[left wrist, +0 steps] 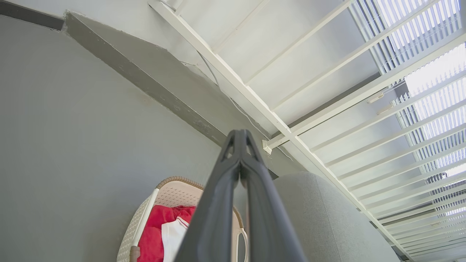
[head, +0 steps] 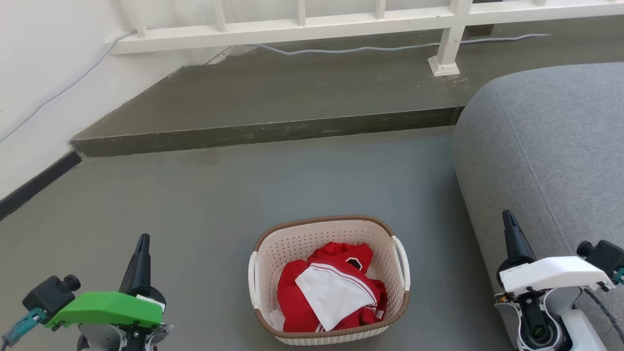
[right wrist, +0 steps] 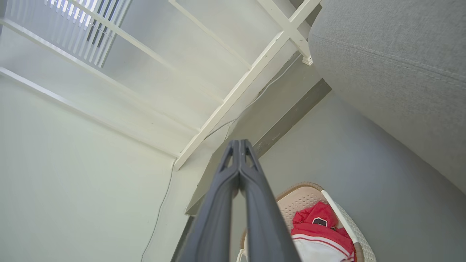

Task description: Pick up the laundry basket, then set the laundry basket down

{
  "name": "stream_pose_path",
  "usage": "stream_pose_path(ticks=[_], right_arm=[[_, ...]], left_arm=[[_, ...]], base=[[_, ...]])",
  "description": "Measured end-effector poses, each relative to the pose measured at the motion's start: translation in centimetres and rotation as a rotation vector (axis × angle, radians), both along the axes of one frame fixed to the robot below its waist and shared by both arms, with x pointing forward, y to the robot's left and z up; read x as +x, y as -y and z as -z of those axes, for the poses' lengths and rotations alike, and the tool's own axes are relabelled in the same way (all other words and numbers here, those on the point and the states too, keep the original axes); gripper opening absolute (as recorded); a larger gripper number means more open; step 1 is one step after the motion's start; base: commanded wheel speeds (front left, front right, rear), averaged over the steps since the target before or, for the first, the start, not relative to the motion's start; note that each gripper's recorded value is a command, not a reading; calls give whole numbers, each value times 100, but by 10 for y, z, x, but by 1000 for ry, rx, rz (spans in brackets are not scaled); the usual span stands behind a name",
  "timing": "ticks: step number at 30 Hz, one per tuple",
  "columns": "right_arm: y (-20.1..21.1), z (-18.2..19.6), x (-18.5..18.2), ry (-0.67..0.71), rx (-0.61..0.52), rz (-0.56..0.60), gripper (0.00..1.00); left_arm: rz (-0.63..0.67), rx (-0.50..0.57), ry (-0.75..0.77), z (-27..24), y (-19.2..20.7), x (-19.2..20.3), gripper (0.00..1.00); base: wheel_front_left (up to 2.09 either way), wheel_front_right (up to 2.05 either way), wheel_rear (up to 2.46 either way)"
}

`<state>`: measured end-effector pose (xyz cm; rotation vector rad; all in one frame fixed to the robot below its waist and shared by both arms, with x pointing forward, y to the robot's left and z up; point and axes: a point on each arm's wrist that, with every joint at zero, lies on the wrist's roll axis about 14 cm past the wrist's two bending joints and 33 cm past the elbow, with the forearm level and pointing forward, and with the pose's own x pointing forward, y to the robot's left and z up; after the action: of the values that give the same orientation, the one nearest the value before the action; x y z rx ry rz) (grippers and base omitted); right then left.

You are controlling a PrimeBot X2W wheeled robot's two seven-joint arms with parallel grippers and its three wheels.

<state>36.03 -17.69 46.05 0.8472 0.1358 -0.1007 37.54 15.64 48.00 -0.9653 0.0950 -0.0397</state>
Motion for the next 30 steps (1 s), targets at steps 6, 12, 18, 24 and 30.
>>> stream_pose_path(ticks=[6,12,18,24,30], right_arm=[[4,1,1,-7,78,14,0],[7,-1,4,-1,154,22,0],[10,0,4,-3,236,39,0],[12,-2,5,2,318,47,0],[15,-3,6,10,396,58,0]], left_arm=[[-14,-63,-16,1,-5,0,0],[-22,-126,-32,3,-7,-1,0],[-43,-191,-49,6,-13,-2,0],[-49,-256,-62,8,-15,-3,0],[-63,-323,-68,9,-19,-3,0]], base=[[0,0,0],[0,0,0],[0,0,0],[0,0,0],[0,0,0]])
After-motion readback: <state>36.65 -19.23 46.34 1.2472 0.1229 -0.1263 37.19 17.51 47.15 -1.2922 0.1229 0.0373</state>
